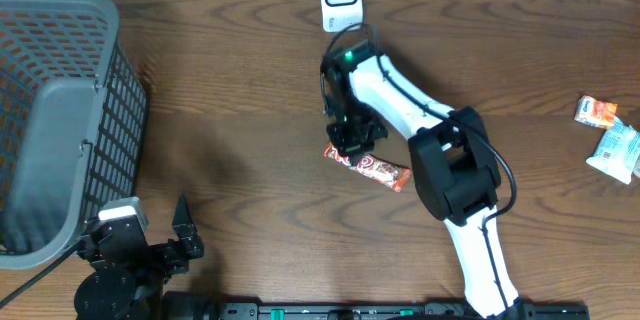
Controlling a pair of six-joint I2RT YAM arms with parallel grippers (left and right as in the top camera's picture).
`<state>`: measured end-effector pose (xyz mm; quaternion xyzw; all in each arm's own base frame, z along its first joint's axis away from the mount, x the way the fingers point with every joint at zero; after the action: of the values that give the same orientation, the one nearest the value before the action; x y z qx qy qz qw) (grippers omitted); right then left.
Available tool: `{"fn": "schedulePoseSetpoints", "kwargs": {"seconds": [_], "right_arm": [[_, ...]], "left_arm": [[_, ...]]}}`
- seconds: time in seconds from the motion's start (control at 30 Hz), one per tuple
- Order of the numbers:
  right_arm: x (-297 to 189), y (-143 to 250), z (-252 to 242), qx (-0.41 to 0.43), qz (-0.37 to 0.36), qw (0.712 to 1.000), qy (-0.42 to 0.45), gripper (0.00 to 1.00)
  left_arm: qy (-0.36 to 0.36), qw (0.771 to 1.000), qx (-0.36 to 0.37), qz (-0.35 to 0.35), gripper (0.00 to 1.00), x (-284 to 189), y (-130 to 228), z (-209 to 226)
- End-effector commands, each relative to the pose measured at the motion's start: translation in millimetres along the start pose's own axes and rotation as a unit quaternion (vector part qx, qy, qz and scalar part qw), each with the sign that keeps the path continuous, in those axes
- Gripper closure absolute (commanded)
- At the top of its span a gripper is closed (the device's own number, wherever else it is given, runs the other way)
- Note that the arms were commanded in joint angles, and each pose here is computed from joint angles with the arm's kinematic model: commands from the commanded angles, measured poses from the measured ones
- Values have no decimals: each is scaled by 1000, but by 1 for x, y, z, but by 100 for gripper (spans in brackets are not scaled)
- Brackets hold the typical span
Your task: Scan the item barcode
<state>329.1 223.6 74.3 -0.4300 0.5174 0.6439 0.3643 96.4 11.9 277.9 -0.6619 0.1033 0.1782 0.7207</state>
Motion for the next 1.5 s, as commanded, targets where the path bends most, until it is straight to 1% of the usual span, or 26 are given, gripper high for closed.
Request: {"fn": "schedulePoseSetpoints", "kwargs": {"seconds": [0.0, 0.1, 0.23, 0.27, 0.3, 0.33, 0.37, 0.4, 0.43, 0.6, 0.7, 0.73, 0.83, 0.9, 1.07, 1.2, 1.3, 1.43, 1.47], "right_arm": [[4, 1, 0, 6, 4, 1000, -2, 99], [-11, 0, -2, 11, -2, 1000, -7, 99], [-50, -3, -8, 8, -23, 1000, -16, 98], [-60, -1, -10, 9, -25, 999, -19, 89], [-68, 1, -12, 10, -25, 999, -19, 81], [-76, 4, -13, 8, -23, 1000, -19, 70], [-82, 8, -14, 0, -20, 1000, -18, 49], [-84, 9, -15, -8, -19, 1000, -17, 14], [-84, 9, -16, -22, -20, 1000, -9, 1], [-67, 0, -36, -24, -32, 995, 88, 1], [-59, 2, -49, -21, -20, 989, 145, 1], [-60, 4, -51, -21, -18, 988, 153, 1], [-84, 13, -52, -19, -43, 984, 169, 1], [-104, 26, -51, -21, -66, 983, 171, 1], [-179, 81, -50, -34, -186, 971, 143, 1], [-228, 136, -56, -33, -279, 952, 118, 1], [-248, 179, -59, -31, -330, 940, 85, 1], [-254, 223, -68, -39, -369, 926, 66, 1], [-253, 229, -69, -40, -379, 922, 63, 1]], "left_arm": [[3, 1000, -2, -2, 2, -1, 0, 0], [3, 1000, -2, -2, 2, -1, 0, 0], [3, 1000, -2, -2, 2, -1, 0, 0], [3, 1000, -2, -2, 2, -1, 0, 0], [3, 1000, -2, -2, 2, -1, 0, 0], [3, 1000, -2, -2, 2, -1, 0, 0], [3, 1000, -2, -2, 2, -1, 0, 0], [3, 1000, -2, -2, 2, -1, 0, 0], [3, 1000, -2, -2, 2, -1, 0, 0], [3, 1000, -2, -2, 2, -1, 0, -1], [3, 1000, -2, -2, 2, -1, 0, -1], [3, 1000, -2, -2, 2, -1, 0, 0], [3, 1000, -2, -2, 2, -1, 0, -1], [3, 1000, -2, -2, 2, -1, 0, 0], [3, 1000, -2, -2, 2, -1, 0, -1], [3, 1000, -2, -2, 2, -1, 0, 0], [3, 1000, -2, -2, 2, -1, 0, 0], [3, 1000, -2, -2, 2, -1, 0, 0], [3, 1000, -2, -2, 2, -1, 0, 0]]}}
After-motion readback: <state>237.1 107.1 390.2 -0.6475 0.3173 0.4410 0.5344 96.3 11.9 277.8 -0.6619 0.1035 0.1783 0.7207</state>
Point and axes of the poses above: each gripper's point midway between its finger pads, its own x axis out along the fingers, its own z axis along the line the jaws close on, y = z × x, the point moved 7 cm from there along -x, back along the fingers, and after that the axes turned 11 degrees about x, right-handed, at the moved point
